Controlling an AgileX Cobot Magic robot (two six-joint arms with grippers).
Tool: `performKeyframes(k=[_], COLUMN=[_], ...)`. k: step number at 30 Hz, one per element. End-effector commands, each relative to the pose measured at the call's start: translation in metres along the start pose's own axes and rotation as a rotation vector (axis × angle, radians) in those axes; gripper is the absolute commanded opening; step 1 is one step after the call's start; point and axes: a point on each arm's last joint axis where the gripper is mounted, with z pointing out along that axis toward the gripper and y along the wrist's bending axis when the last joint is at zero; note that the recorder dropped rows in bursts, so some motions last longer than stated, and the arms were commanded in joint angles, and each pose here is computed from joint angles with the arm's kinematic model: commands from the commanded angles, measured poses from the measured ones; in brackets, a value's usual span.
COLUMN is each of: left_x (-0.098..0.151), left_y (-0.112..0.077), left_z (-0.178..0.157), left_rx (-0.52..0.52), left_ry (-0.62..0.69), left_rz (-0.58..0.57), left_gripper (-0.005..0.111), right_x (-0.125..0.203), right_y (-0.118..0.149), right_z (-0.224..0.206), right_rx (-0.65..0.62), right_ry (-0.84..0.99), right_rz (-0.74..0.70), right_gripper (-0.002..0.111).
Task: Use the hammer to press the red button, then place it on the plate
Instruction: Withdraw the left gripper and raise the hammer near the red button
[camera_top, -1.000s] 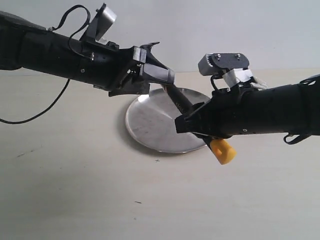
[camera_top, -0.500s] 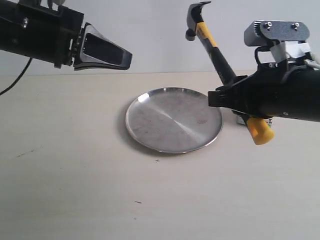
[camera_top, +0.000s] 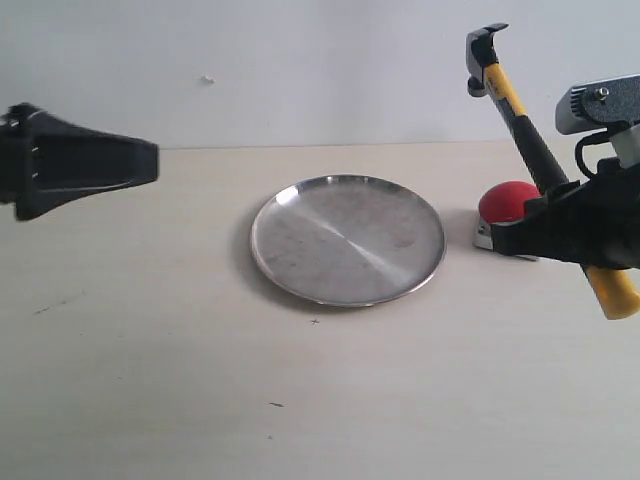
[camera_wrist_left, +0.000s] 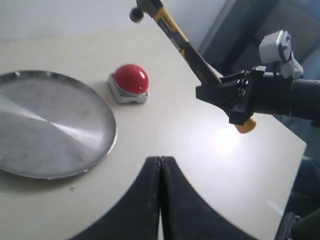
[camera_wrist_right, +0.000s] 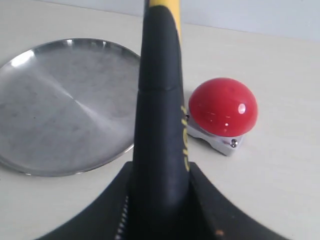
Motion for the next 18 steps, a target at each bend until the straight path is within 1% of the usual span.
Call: performKeyframes(k=[1, 4, 9, 14, 16, 18], left_x=[0.041, 0.072, 0.119, 0.148, 0.157, 0.159], left_y=[-0.017, -0.027, -0.029, -0.028, -0.023, -0.023], left_z=[-0.039, -0.064, -0.085, -0.091, -0.087, -0.086], left_rx=[-0.093, -0.154, -0.215, -0.2, -0.203, -0.194], left_ry=[-0.202, -0.316, -0.456, -0.542, -0.524, -0.517], left_rz=[0.033, 0.069, 0.104, 0.114, 0.103, 0.099], left_gripper=[0.0, 0.0, 0.0, 0.0, 0.0, 0.0], right_x=[-0.007, -0.005, -0.001, 0.003, 0.003, 0.003], right_y=[0.0, 0.0, -0.001, -0.001, -0.001, -0.002], right_z=[-0.005, -0.005, -0.005, -0.004, -0.004, -0.004], right_rx=[-0.004, -0.004, -0.002, -0.001, -0.001, 0.004], right_ry=[-0.036, -0.032, -0.019, -0.009, -0.008, -0.007], right_rz=[-0.029, -0.03, -0.033, -0.035, -0.034, -0.034], right_gripper=[0.0, 0.0, 0.0, 0.0, 0.0, 0.0])
